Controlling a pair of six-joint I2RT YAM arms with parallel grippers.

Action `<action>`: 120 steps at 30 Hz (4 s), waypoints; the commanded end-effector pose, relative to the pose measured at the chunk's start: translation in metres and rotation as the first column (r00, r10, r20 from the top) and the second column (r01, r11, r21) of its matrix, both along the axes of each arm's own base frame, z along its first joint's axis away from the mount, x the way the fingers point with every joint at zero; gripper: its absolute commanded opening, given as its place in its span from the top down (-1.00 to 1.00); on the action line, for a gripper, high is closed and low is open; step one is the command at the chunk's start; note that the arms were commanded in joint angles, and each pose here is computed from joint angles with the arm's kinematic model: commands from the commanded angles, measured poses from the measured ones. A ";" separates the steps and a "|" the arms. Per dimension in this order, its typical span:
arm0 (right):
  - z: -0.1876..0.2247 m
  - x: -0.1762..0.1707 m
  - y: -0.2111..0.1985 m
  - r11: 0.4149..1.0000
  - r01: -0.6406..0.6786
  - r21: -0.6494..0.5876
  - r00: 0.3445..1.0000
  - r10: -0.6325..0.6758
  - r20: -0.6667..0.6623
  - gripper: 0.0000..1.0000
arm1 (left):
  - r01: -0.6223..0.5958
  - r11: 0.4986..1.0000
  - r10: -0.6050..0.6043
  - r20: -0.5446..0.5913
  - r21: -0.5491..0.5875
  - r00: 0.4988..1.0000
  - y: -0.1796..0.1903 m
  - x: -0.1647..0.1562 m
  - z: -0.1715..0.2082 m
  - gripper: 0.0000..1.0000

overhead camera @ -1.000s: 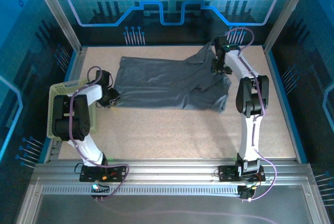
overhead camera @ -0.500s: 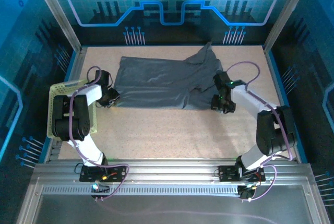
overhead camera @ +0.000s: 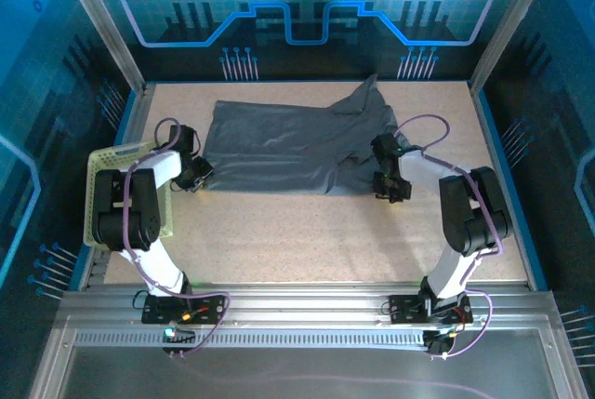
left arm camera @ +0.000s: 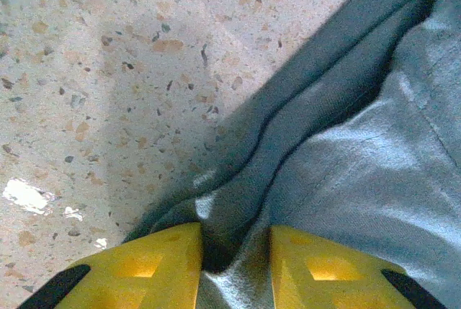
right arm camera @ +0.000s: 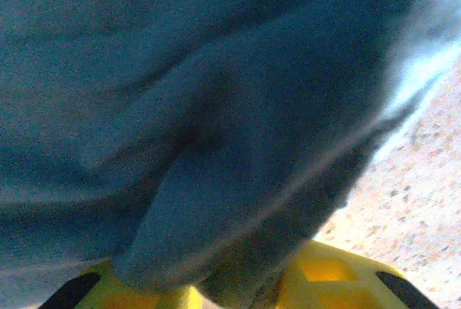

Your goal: Fold the inside-out t-shirt

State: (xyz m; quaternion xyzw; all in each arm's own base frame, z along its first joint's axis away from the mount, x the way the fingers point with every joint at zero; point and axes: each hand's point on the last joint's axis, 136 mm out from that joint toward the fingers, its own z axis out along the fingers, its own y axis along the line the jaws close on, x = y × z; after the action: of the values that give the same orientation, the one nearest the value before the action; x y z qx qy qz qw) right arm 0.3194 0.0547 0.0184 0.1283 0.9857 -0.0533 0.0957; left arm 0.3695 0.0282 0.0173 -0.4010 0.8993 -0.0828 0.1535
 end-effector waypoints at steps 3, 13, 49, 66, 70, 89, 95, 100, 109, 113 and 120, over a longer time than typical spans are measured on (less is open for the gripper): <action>0.023 -0.001 -0.042 0.988 0.064 -0.140 0.998 -0.061 0.021 0.85 | -0.034 0.999 0.035 -0.079 0.015 0.996 0.012 -0.018 -0.012 0.45; 0.040 -0.014 -0.078 0.952 0.119 -0.281 0.993 -0.119 0.016 1.00 | -0.066 0.997 0.069 -0.082 0.035 0.994 0.027 -0.020 -0.013 0.83; 0.023 0.018 -0.023 0.962 0.152 0.227 0.980 -0.177 0.094 -0.31 | 0.235 0.962 -0.223 0.091 -0.141 0.970 -0.120 0.018 0.014 -0.01; 0.095 -0.001 -0.037 0.986 0.140 0.091 0.947 -0.160 0.278 -0.32 | 0.169 0.985 -0.171 0.095 0.027 0.981 -0.069 -0.007 0.051 -0.15; 0.104 0.027 0.017 0.994 -0.059 0.092 0.960 0.031 0.278 -0.31 | 0.215 0.976 -0.216 0.137 0.026 0.967 -0.090 0.006 0.068 -0.17; 0.028 0.091 0.035 0.962 -0.146 -0.232 0.984 0.166 0.065 0.02 | 0.224 0.975 -0.224 0.093 0.008 0.970 -0.092 -0.001 0.043 -0.20; 0.047 0.157 0.048 0.957 -0.173 -0.233 0.958 0.218 0.186 0.03 | 0.221 0.975 -0.221 0.084 0.016 0.972 -0.090 -0.005 0.041 -0.20; 0.047 0.199 0.066 0.957 -0.217 -0.192 0.938 0.259 0.231 0.07 | 0.220 0.975 -0.221 0.087 0.018 0.971 -0.089 -0.007 0.042 -0.21; 0.076 0.141 0.049 0.978 -0.159 -0.139 0.971 0.180 0.159 -0.24 | 0.231 0.971 -0.236 0.097 0.060 0.967 -0.082 -0.007 0.055 -0.24; 0.052 0.113 0.044 0.985 -0.134 -0.109 0.986 0.144 0.085 -0.21 | 0.227 0.973 -0.231 0.104 0.050 0.967 -0.083 -0.005 0.055 -0.24; 0.018 0.114 0.063 0.990 -0.142 0.010 0.989 0.142 0.049 0.00 | 0.231 0.972 -0.234 0.102 0.044 0.967 -0.084 -0.004 0.054 -0.24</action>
State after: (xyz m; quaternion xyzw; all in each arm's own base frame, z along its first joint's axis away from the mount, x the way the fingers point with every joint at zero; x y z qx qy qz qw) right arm 0.4305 0.1095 0.0478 0.0439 0.9873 -0.0691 0.1362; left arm 0.3659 -0.0597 0.0633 -0.2915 0.9309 -0.1111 0.1902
